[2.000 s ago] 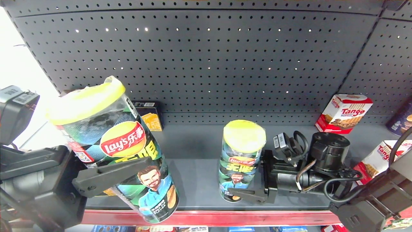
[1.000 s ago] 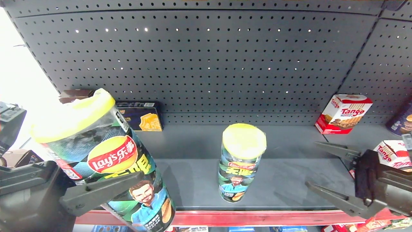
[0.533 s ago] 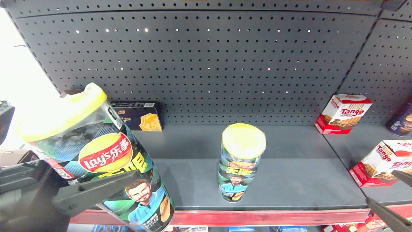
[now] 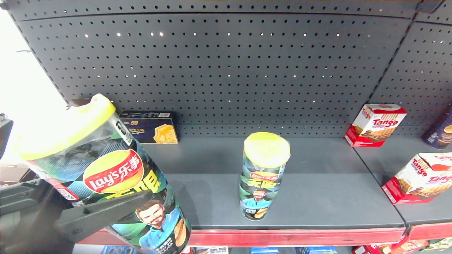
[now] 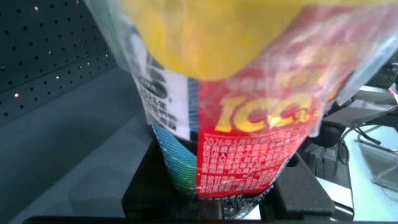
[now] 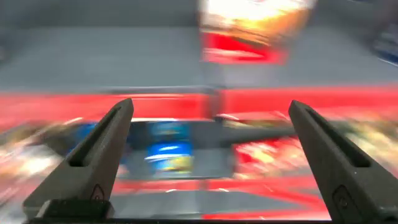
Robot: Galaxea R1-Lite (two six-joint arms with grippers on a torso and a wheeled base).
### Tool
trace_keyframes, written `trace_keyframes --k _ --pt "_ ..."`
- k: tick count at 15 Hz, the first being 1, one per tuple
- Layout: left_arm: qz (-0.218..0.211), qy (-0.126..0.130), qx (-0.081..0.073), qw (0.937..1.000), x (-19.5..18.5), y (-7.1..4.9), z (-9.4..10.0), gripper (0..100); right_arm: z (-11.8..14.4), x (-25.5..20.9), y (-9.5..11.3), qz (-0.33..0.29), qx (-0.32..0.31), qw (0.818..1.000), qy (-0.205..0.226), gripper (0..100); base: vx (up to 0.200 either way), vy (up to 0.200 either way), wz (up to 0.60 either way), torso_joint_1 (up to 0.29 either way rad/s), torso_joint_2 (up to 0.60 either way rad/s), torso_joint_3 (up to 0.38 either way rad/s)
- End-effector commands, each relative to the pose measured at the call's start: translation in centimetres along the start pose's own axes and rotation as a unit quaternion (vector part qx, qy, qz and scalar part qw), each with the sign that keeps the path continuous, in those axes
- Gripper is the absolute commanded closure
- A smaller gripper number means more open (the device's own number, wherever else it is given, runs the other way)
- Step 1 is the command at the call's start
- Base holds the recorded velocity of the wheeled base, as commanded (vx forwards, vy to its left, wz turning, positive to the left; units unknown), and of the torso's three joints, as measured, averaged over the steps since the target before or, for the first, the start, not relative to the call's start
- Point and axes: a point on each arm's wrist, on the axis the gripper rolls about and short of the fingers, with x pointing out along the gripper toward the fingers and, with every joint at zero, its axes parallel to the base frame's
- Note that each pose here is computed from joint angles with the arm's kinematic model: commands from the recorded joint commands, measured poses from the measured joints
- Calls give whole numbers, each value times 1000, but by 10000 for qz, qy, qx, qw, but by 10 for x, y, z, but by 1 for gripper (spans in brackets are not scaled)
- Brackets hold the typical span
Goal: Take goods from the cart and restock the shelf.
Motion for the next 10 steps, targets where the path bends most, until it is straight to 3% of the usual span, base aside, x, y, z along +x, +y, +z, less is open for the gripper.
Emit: trace_keyframes --k 1,3,4,6,7,8,9,10 --pt "-4 6 -5 10000 0 0 -1 100 -8 -3 -1 -226 124 9996 -145 0 0 0 0 0 0 0" --pt "20 9 -9 10000 -1 -1 -1 100 -8 -3 -1 -122 -99 9998 -148 0 0 0 0 0 0 0" --pt "37 23 -33 10000 -2 -1 -3 100 -8 -3 1 221 -273 9993 -138 0 0 0 0 0 0 0" --pt "27 62 -56 10000 -7 -5 -8 100 -8 -3 1 323 -75 9994 -134 0 0 0 0 0 0 0" --pt "13 68 -63 10000 -7 -6 -9 100 -8 -3 1 209 18 9997 -132 0 0 0 0 0 0 0" --pt "-34 8 1 10000 -9 -10 -7 100 -8 -3 -3 -677 249 9973 -130 0 0 0 0 0 0 0" --pt "-59 -1 11 10000 -9 -10 -6 100 -7 -3 -2 -447 264 9986 -140 0 0 0 0 0 0 0" --pt "-115 -13 16 9999 -8 -11 -5 100 -7 -3 1 158 203 9996 -137 0 0 0 0 0 0 0"
